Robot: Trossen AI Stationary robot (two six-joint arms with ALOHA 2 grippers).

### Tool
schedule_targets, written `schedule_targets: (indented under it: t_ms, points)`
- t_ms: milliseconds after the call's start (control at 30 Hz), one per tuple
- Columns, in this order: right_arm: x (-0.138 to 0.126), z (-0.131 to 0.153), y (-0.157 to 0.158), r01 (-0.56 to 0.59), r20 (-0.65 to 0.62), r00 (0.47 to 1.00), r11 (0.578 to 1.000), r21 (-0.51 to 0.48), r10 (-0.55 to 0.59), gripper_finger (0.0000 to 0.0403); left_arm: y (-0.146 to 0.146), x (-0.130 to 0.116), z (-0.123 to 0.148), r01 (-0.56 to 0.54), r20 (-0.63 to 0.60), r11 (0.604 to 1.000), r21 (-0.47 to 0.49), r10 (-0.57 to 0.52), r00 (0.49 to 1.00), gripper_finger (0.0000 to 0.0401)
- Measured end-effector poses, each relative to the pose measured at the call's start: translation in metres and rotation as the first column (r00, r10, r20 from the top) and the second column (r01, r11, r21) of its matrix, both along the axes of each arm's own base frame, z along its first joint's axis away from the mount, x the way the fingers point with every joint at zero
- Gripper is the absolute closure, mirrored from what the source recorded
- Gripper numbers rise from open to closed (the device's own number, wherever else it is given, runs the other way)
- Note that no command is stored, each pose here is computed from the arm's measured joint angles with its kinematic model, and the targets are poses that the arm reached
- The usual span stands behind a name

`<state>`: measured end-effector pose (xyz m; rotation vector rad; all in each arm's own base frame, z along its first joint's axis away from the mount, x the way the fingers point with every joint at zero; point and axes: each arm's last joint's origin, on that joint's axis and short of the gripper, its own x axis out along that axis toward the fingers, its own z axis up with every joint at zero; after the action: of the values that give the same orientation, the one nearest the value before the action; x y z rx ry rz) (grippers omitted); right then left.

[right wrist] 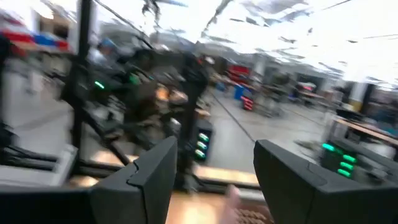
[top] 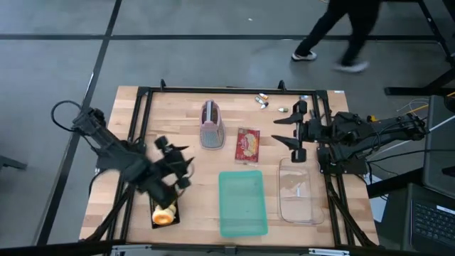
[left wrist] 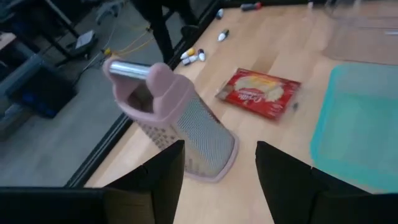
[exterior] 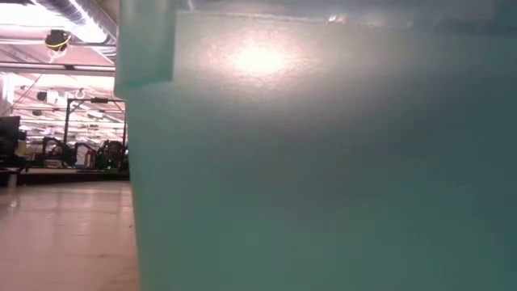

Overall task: Pick & Place Food Item
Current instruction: Put the red popcorn bag into the blue bin

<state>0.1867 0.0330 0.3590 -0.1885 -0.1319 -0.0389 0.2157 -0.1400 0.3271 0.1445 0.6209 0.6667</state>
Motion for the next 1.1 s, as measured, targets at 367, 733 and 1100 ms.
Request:
schedule_targets:
  t_ms: [367, 733, 1100]
  points:
    - [0.004, -0.007, -0.011, 0.244, -0.068, 0.967, 0.97, -0.005, -0.244, 0.0191, 0.036, 0.075, -0.062, 0.146, 0.196, 0.988, -0.053, -0.133, 0.972, 0.021]
    - [0.01, -0.03, -0.015, 0.437, -0.246, 0.865, 0.897, -0.058, -0.438, 0.0191, 0.084, 0.099, -0.082, 0.297, 0.342, 0.95, -0.099, -0.248, 0.907, 0.021]
    - [0.02, -0.061, -0.015, 0.546, -0.426, 0.779, 0.832, 0.1, -0.461, 0.0191, 0.09, 0.126, -0.129, 0.294, 0.301, 0.94, -0.172, -0.234, 0.924, 0.021]
